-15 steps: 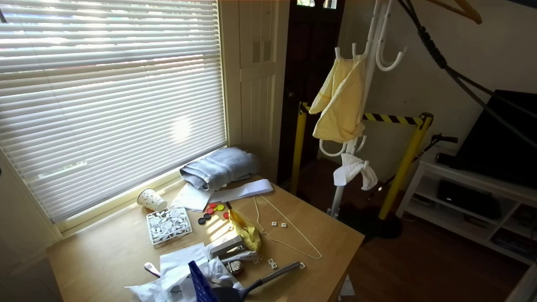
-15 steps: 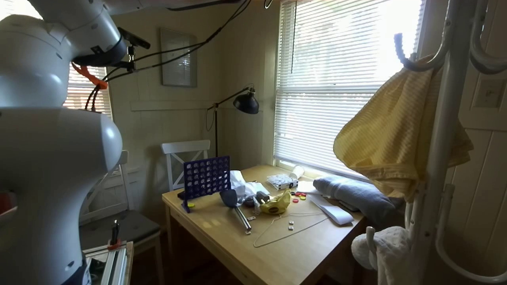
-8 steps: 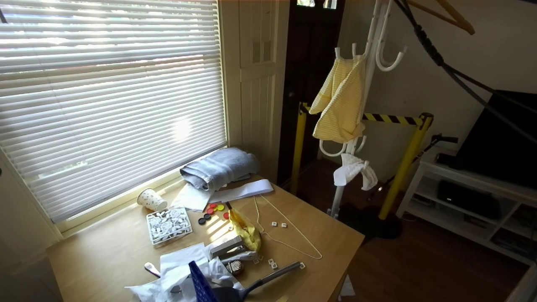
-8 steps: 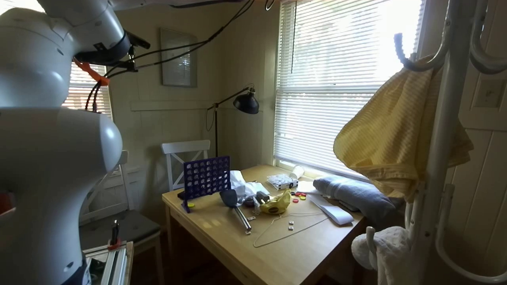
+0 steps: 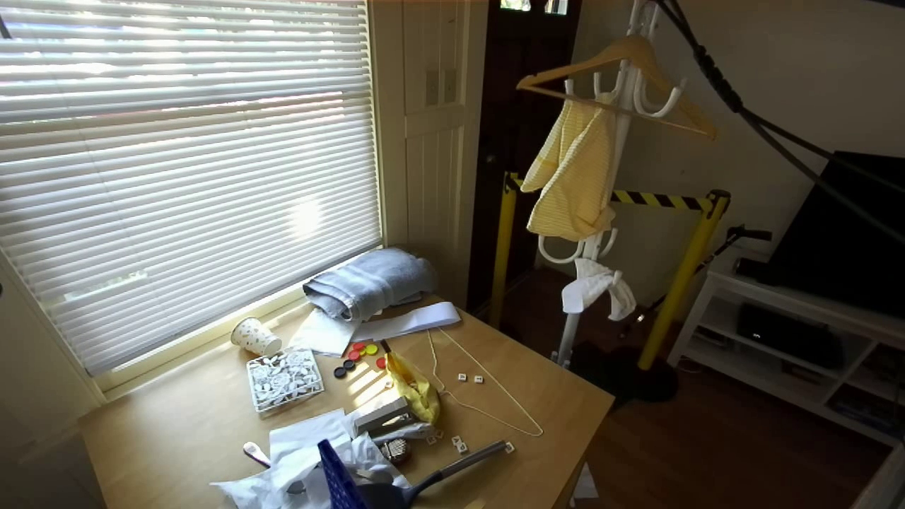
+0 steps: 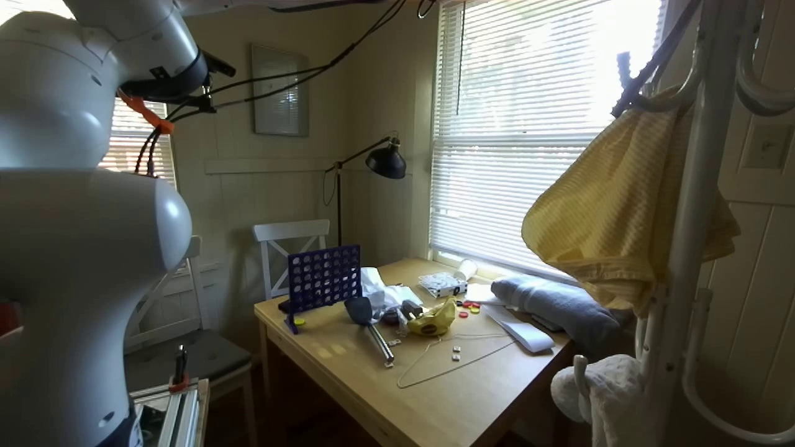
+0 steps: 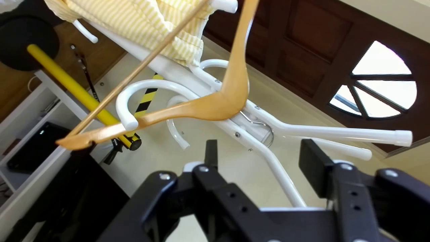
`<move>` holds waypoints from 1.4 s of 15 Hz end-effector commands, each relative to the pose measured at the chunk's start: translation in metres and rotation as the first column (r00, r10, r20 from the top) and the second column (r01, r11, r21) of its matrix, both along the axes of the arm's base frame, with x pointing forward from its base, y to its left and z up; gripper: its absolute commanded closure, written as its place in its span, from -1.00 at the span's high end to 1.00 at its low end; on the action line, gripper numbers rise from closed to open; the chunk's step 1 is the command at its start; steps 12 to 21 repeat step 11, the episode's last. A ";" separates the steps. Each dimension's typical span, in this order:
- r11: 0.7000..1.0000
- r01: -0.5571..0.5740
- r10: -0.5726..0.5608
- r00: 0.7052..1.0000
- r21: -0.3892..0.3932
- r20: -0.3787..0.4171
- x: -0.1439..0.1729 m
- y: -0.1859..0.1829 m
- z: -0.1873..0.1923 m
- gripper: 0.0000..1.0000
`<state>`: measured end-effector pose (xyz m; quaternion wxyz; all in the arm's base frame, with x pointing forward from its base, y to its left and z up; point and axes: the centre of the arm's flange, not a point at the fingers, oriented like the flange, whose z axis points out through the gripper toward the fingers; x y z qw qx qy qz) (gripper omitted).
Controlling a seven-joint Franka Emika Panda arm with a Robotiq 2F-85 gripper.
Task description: Hang the brown coat hanger high up on the coat rack
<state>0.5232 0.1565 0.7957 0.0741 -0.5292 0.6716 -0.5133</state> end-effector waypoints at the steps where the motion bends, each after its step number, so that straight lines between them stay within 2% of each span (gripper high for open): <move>1: 0.999 -0.029 0.029 1.000 -0.037 0.005 -0.003 0.010 -0.001 0.92; 2: 0.995 -0.071 0.071 0.997 -0.075 0.004 -0.007 0.015 -0.005 1.00; 6: 0.949 -0.248 0.235 0.968 -0.193 -0.086 -0.022 0.043 -0.024 1.00; 8: 0.932 -0.276 0.257 0.960 -0.234 -0.107 -0.025 0.053 -0.032 1.00; 9: 0.951 -0.248 0.235 0.968 -0.183 -0.092 -0.013 0.056 -0.017 1.00; 11: 0.941 -0.273 0.256 0.961 -0.201 -0.107 -0.016 0.063 -0.024 1.00; 21: 0.941 -0.273 0.256 0.961 -0.201 -0.107 -0.016 0.063 -0.024 1.00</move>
